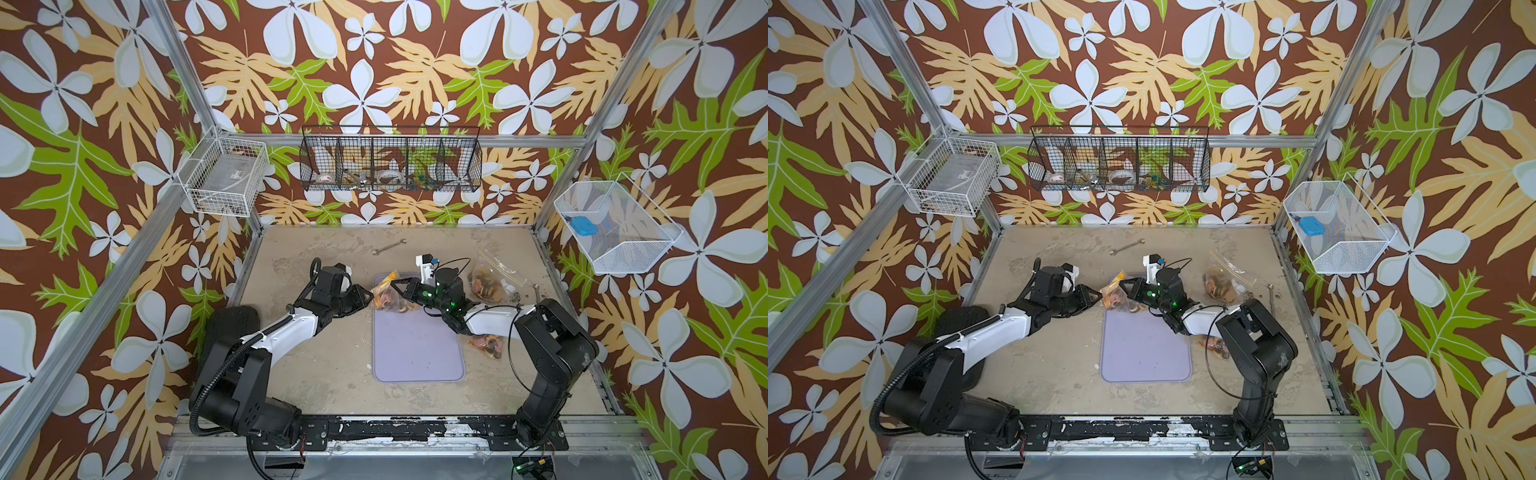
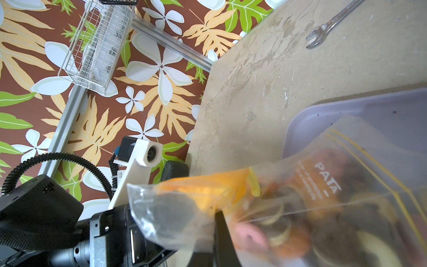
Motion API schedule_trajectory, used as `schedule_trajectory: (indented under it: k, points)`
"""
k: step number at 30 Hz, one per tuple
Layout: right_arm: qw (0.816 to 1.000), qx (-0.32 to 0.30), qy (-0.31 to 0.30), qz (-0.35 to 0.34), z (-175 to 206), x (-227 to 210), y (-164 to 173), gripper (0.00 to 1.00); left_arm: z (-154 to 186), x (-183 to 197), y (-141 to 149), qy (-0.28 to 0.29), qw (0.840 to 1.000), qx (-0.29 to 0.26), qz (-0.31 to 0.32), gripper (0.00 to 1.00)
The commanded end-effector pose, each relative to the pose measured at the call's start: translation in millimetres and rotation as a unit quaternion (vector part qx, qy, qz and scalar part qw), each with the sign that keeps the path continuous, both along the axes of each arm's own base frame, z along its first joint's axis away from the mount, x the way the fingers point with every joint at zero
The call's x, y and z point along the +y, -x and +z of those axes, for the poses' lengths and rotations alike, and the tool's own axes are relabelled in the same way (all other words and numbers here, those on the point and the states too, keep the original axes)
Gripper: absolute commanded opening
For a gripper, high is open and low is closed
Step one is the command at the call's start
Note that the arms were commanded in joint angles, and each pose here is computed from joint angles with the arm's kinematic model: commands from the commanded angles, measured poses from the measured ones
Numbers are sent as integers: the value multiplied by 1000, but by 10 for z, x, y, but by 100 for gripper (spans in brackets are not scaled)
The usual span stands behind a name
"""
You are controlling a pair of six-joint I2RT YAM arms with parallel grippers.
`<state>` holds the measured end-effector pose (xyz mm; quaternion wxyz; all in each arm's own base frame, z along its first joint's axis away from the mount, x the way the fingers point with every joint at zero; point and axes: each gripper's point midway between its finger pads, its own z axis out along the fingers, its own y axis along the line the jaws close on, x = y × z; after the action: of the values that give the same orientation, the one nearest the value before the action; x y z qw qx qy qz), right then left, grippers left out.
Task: Pour cookies out of the ziploc bag
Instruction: 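Pour the cookies out of the ziploc bag onto the tray.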
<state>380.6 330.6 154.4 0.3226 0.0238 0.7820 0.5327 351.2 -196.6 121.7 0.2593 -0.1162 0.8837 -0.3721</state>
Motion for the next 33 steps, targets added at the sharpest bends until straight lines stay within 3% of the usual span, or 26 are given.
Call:
schedule_trajectory:
  k: [1,4,14,33]
  points:
    - [1000,-6,-3,3,22,13,-3,0,33,-55,9,14,1000,-4,-11,28]
    - [1000,-5,-3,2,12,14,-6,0,50,-81,10,20,1000,-3,-14,25]
    - [1000,-8,-1,2,48,-4,0,0,84,-154,-90,19,999,-6,-29,2]
    - [999,1,24,-27,63,-286,1,0,355,-583,-133,52,994,-22,-96,0]
